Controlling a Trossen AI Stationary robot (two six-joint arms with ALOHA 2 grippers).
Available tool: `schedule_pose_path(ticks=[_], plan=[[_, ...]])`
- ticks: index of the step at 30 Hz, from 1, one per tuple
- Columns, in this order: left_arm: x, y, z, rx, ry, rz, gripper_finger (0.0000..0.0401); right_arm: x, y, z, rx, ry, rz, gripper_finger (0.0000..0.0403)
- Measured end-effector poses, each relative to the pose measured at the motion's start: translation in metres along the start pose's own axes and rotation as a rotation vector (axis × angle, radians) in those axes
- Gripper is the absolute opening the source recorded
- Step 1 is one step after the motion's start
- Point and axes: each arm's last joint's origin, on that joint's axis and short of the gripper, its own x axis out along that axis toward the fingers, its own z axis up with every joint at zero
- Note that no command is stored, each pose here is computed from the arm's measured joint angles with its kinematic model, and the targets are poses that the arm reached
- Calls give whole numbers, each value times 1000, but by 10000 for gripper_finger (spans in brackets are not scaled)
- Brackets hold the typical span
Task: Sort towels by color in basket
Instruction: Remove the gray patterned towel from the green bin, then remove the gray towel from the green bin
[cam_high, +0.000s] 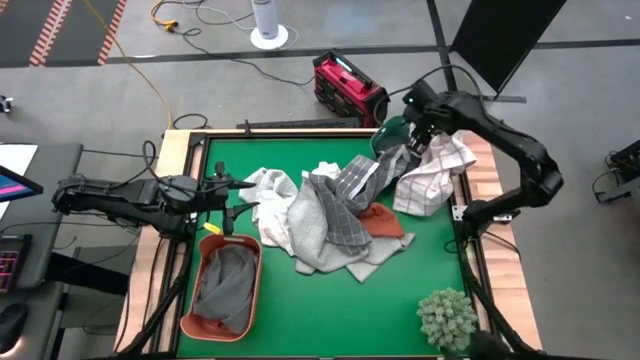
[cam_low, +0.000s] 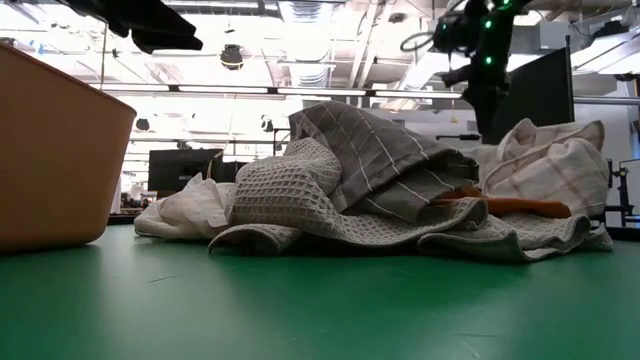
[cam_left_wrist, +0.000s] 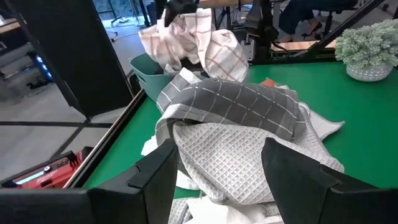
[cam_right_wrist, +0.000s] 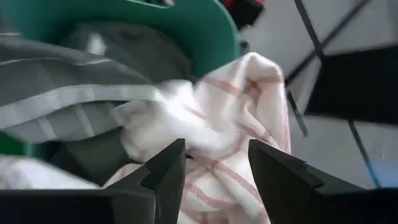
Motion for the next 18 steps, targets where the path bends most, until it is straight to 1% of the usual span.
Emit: schedule_pose_path(ticks=[3, 6, 8, 12, 14, 18], plan=[[0, 1, 0, 1, -2, 18, 222, -4, 7, 1, -99, -13, 24, 217], [0, 1, 1, -2, -9, 24, 222, 2, 21, 9, -220, -10, 76, 222], [0, 1, 1, -2, -11, 25, 222, 12, 34, 20, -281, -19, 121, 224], [0, 1, 1, -4, -10, 25, 222, 42, 53, 43, -374, -21, 117, 225], [0, 1, 0, -7, -2, 25, 222, 58, 54, 53, -379, -20, 76, 225], [0, 1, -2, -4, 23, 24, 222, 74, 42, 70, -311, -53, 24, 223]])
